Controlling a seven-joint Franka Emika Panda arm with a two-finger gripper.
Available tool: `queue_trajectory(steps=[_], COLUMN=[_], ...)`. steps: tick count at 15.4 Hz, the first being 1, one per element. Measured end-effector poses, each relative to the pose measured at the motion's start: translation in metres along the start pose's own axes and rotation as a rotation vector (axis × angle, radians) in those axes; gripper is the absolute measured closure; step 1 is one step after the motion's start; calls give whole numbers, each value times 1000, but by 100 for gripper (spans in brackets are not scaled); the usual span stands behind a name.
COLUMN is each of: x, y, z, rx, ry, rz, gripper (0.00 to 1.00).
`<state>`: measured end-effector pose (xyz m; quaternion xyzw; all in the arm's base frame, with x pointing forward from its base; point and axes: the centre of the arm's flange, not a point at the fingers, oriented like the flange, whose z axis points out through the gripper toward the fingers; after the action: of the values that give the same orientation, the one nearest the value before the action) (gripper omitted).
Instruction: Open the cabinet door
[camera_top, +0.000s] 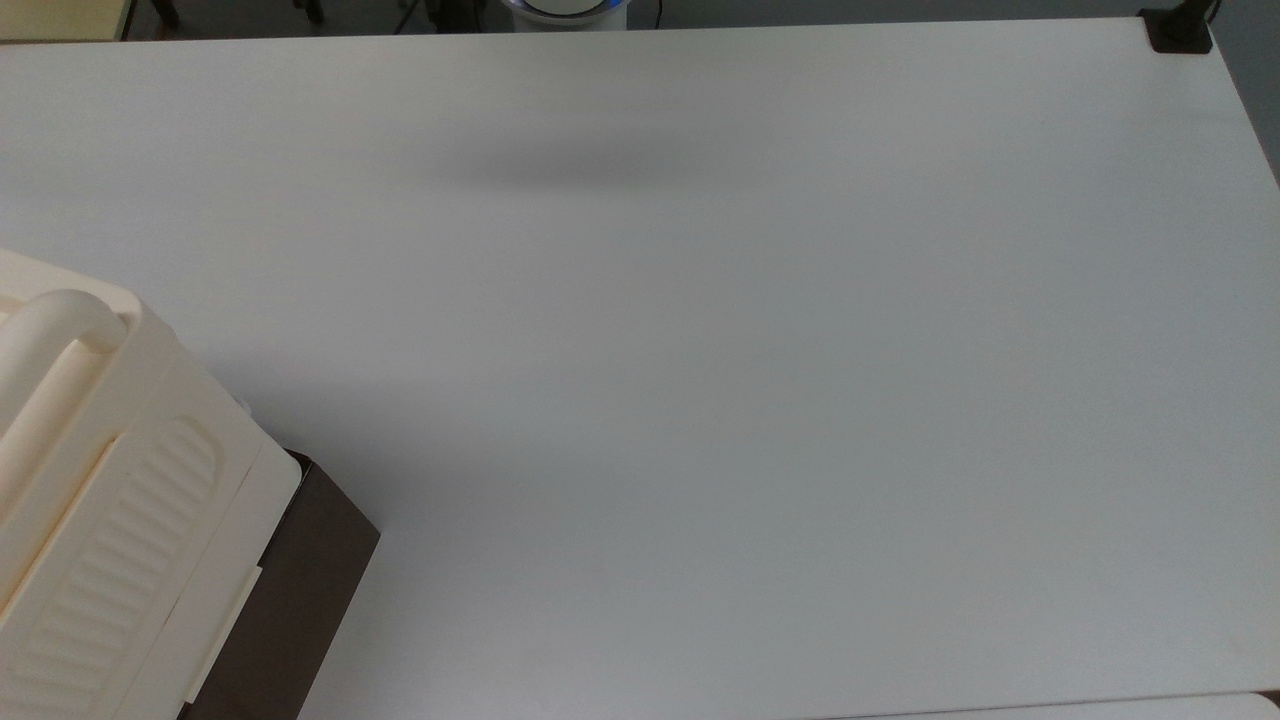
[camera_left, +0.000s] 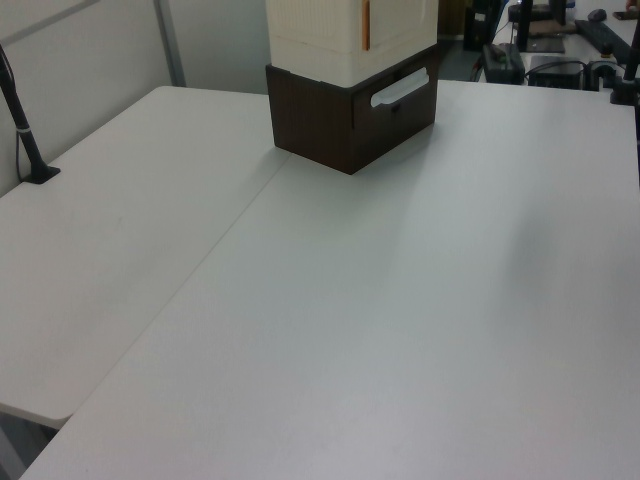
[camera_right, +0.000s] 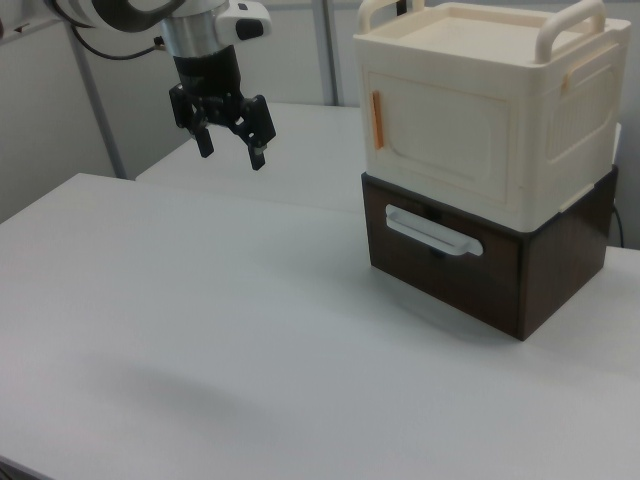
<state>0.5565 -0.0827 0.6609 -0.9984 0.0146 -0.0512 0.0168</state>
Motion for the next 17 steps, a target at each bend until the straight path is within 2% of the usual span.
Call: queue_trajectory(steps=[17], x=[4], y=[-1], z=[8], rx=[-2], ry=[-12], rz=[-1], gripper=[0])
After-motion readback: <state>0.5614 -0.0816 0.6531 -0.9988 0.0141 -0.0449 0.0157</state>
